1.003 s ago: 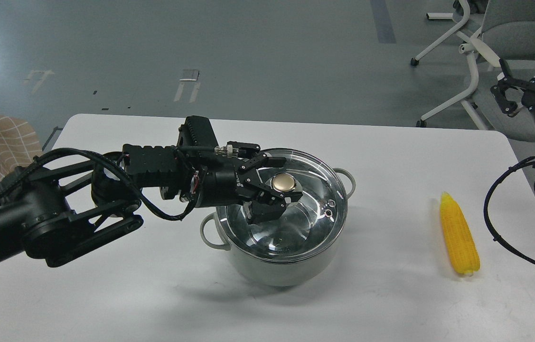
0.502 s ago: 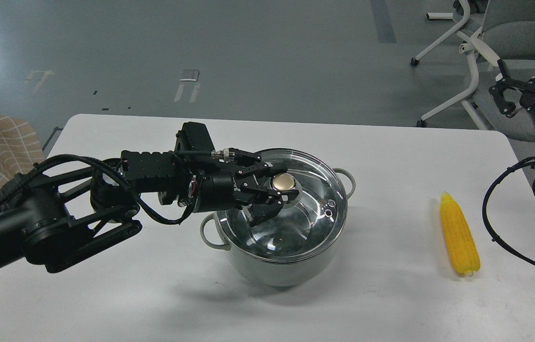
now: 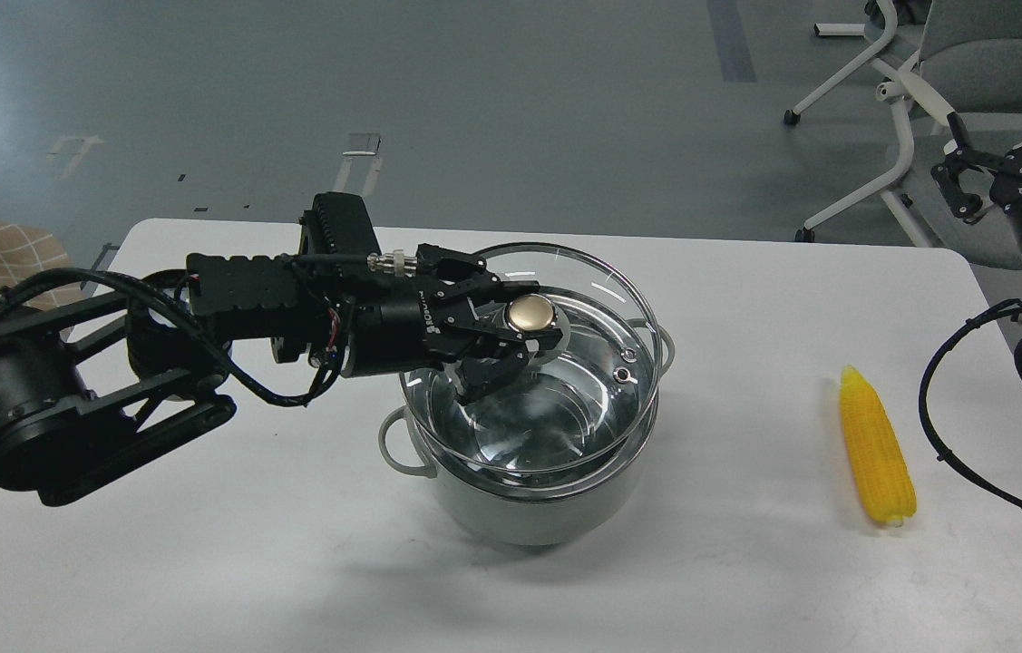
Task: Open pot and put corn in
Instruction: 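Lift the glass lid off the pot with the left gripper and carry it aside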
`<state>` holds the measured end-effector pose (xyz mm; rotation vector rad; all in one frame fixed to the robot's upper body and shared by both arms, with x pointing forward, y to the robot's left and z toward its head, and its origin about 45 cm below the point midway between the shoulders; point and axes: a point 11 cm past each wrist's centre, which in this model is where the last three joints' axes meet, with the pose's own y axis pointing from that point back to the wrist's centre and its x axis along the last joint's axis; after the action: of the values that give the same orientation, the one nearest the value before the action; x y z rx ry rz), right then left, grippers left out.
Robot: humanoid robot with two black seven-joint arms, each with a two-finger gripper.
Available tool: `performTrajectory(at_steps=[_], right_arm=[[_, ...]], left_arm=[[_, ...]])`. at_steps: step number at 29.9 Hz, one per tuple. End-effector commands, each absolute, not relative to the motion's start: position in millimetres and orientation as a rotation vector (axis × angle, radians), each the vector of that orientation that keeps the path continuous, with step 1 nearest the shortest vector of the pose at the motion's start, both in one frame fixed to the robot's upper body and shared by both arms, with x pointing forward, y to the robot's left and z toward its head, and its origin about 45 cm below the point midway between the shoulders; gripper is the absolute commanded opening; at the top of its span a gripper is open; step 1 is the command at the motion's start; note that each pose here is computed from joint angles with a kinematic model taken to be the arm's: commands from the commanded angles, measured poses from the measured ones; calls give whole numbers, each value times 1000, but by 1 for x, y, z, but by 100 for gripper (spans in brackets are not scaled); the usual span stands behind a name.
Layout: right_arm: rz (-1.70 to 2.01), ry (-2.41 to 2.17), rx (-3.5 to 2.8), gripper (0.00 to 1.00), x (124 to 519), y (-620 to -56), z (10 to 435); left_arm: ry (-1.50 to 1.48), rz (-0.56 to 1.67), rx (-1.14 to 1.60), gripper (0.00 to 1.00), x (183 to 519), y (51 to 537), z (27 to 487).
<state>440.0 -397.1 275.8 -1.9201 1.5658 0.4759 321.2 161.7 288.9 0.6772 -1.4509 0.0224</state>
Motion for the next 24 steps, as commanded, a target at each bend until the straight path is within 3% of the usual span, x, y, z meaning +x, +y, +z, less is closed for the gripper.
performTrajectory(at_steps=[1,9,13,18,24], right_arm=[[483,1569,-1920,100,439,-397,273],[497,1587,-1913,100,435,-400,265],[500,1592,-1912,100,434,-401,263],[507,1591,-1911,100,433,-400,261],[512,1594,-1913,100,432,-400,259]], left_arm=[[-1442,21,731,30,319,188,305],[-1381,49,920,29,316,285,333],[-1332,164,930,29,313,319,347],[-1237,285,992,29,319,362,326],[-1135,425,1071,29,328,413,269]])
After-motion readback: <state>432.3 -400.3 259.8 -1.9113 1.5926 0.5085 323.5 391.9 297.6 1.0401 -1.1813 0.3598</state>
